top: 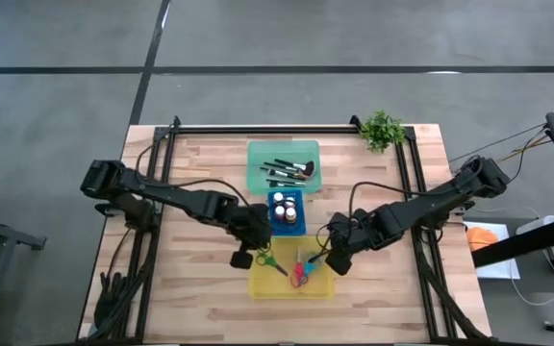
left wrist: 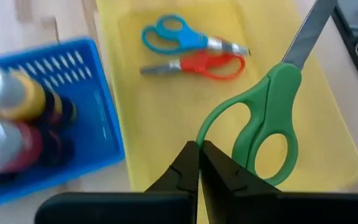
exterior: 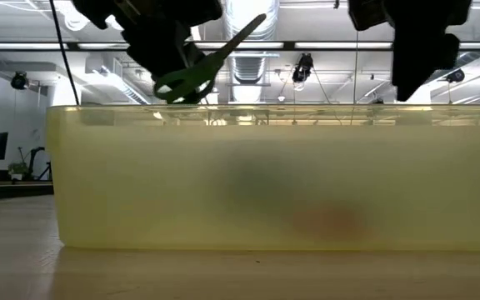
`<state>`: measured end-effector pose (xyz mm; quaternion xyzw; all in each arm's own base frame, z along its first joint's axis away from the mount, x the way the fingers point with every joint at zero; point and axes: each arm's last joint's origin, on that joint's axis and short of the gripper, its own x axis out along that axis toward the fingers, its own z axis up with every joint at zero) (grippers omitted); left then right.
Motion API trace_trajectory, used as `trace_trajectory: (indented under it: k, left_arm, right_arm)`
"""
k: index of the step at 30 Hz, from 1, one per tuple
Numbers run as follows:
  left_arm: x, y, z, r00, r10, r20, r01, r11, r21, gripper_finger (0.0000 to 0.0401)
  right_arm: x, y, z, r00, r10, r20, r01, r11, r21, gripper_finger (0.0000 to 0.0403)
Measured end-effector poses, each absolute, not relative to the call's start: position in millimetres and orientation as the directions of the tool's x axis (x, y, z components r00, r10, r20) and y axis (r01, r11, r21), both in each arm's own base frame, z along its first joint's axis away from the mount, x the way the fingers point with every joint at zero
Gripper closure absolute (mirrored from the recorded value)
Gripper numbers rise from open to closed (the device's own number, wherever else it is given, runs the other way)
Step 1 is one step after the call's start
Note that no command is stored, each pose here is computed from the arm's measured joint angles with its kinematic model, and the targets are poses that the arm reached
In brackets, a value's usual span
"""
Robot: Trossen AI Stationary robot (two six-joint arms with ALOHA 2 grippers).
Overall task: Pick & Place Paint Supplies
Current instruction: Put the green scissors into the yellow bin, then return to Home Position
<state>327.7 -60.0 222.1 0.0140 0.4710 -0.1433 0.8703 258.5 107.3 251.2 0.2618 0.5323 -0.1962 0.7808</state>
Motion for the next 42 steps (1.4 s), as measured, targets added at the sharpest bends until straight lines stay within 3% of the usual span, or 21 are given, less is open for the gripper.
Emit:
trace_trajectory:
  k: [12, 19, 24, 31, 36, 42]
  left_arm:
    - [341.5, -51.3, 231.6, 0.616, -0.230, -0.754, 0.294, 0.954, -0.051, 0.0295]
    - [326.9, -40.5, 251.1, 0.635, -0.130, -0.761, 0.231, 0.973, 0.027, 0.0281]
    - [299.1, -20.4, 278.2, 0.676, -0.079, -0.732, 0.164, 0.985, 0.045, 0.0299]
    - [258.2, 5.7, 290.3, 0.815, -0.039, -0.578, 0.055, 0.998, 0.010, 0.0370]
    - [235.6, 24.2, 275.9, 0.936, -0.006, -0.352, -0.033, 0.994, -0.107, 0.0394]
    - [209.5, 27.5, 239.7, 0.951, 0.013, -0.309, -0.051, 0.992, -0.116, 0.0394]
  right_arm:
    - [213.7, 111.2, 247.0, 0.398, -0.048, -0.916, 0.661, 0.707, 0.250, 0.0222]
    - [187.1, 103.4, 252.4, 0.474, -0.082, -0.877, 0.675, 0.674, 0.301, 0.0222]
    - [165.7, 91.8, 257.3, 0.548, -0.115, -0.828, 0.652, 0.679, 0.337, 0.0222]
    - [150.5, 76.8, 266.5, 0.756, -0.178, -0.629, 0.534, 0.723, 0.437, 0.0222]
    - [143.8, 69.0, 266.7, 0.828, -0.252, -0.501, 0.517, 0.690, 0.506, 0.0222]
    - [138.4, 64.9, 265.9, 0.840, -0.262, -0.475, 0.511, 0.679, 0.528, 0.0222]
